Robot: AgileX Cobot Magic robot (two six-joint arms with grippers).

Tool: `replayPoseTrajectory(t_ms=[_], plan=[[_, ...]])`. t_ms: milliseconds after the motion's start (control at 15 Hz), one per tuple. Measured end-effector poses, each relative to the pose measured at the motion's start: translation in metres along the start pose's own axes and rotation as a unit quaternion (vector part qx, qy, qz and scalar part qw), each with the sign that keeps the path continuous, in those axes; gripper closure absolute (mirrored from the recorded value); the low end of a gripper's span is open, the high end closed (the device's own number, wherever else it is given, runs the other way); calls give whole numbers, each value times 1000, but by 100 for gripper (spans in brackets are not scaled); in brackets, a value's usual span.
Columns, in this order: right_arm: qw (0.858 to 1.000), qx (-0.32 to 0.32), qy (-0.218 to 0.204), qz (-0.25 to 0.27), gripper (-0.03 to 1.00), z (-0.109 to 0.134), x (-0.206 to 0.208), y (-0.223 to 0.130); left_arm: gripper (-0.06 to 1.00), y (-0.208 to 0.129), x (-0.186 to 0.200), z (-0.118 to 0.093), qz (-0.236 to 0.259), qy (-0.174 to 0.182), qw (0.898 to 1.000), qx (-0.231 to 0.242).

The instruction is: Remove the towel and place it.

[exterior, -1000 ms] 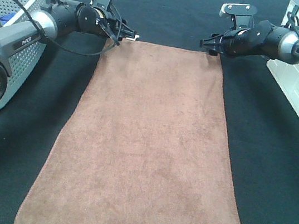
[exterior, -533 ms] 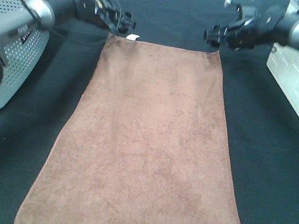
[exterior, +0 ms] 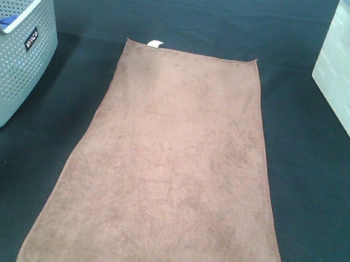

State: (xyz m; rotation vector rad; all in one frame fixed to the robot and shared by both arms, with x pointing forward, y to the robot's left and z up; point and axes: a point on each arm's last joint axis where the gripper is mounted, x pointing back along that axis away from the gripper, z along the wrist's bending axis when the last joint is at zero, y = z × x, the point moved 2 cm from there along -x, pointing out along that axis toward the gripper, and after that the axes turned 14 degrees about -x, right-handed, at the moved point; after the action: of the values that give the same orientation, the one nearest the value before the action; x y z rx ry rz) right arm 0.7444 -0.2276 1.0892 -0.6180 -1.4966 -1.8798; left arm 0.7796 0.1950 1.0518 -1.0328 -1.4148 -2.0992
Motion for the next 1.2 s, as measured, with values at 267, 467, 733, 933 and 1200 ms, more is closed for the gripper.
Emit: replayPoseTrajectory(t_ms=[267,467,733,933,1200], plan=[[997,-50,-58,34,22,-38,72,7,8,-3,69,78,-23,62,996,62],[996,-57,-59,32,22,-32,103,7,8,-16,105,96,-12,61,994,90],[992,-61,-76,78,22,-32,158,-51,8,-76,162,85,74,47,991,102],[990,-57,-88,96,22,-35,230,-137,8,-137,230,53,74,48,991,102],[994,-51,-82,45,22,-38,297,-228,8,-222,304,6,35,61,991,110]])
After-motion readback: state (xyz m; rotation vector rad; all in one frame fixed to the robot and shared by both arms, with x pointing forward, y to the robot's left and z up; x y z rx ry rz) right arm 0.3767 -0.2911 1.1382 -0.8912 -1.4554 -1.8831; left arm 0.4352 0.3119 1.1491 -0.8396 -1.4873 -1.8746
